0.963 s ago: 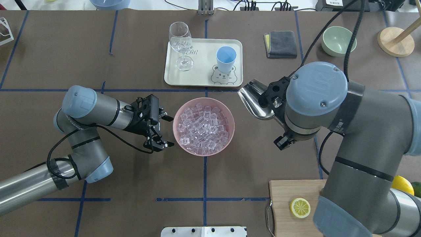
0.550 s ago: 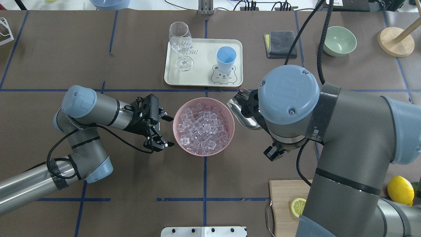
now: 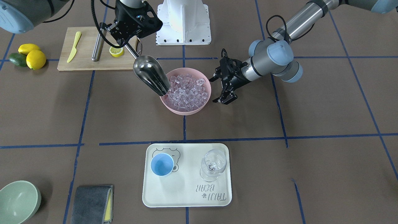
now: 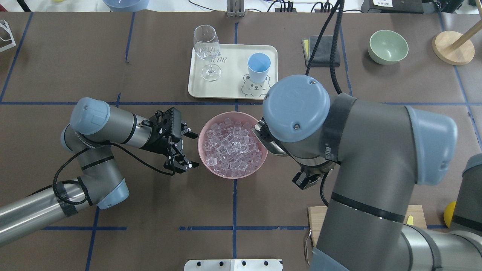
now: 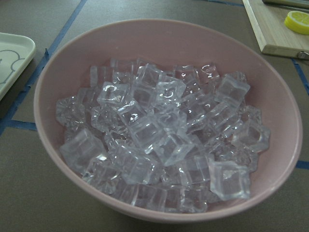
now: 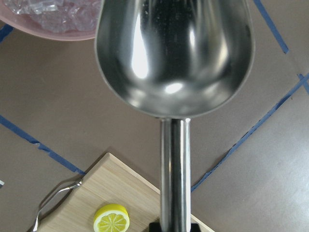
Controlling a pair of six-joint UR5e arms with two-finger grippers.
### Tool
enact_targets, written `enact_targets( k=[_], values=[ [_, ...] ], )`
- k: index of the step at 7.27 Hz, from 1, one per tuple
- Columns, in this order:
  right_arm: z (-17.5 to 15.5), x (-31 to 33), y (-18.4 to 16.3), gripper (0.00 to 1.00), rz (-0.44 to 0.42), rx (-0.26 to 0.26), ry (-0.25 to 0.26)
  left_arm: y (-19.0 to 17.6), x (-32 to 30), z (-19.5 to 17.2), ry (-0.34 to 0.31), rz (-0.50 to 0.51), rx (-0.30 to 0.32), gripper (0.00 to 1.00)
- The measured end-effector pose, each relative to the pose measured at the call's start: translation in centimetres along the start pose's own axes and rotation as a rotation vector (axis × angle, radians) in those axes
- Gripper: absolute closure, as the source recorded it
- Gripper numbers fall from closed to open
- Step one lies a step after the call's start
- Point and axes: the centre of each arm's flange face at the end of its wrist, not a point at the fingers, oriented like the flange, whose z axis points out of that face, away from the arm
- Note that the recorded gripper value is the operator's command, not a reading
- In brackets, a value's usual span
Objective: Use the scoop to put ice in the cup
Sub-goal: 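Dig the scoop into the ice cubes while the left gripper holds the bowl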
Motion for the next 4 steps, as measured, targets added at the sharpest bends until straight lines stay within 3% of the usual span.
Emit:
enact_targets(
  k=[4],
  values=[
    [-1.3,-2.1,-3.8,1.0,-0.051,-0.111,0.034,0.0,0.0,-0.1,0.0,-0.005,0.003,0.0]
  ],
)
